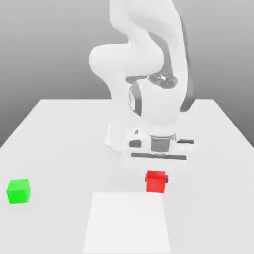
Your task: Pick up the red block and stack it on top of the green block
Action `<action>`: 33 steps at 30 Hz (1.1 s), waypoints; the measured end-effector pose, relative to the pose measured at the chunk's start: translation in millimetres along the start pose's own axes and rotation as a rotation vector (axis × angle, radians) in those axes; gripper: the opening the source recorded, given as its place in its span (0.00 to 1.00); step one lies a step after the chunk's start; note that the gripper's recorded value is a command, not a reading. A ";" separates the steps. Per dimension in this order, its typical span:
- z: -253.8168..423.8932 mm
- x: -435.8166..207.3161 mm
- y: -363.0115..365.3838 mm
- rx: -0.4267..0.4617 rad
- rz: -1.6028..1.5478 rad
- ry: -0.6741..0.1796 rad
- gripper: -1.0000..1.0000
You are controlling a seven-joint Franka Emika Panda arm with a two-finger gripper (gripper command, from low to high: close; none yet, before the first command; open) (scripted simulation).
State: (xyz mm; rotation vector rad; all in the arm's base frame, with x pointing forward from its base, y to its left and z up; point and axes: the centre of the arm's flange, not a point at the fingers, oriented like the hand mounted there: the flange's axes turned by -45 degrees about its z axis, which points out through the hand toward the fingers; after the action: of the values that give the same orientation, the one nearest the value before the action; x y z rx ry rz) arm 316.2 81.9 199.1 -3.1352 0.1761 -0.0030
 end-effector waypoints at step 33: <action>-38.9 35.5 397.9 -0.002 -0.042 0.000 0.00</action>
State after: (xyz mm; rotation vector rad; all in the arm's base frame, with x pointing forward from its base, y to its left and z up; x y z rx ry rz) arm 306.8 -317.5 237.4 -3.1401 0.1101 -0.0036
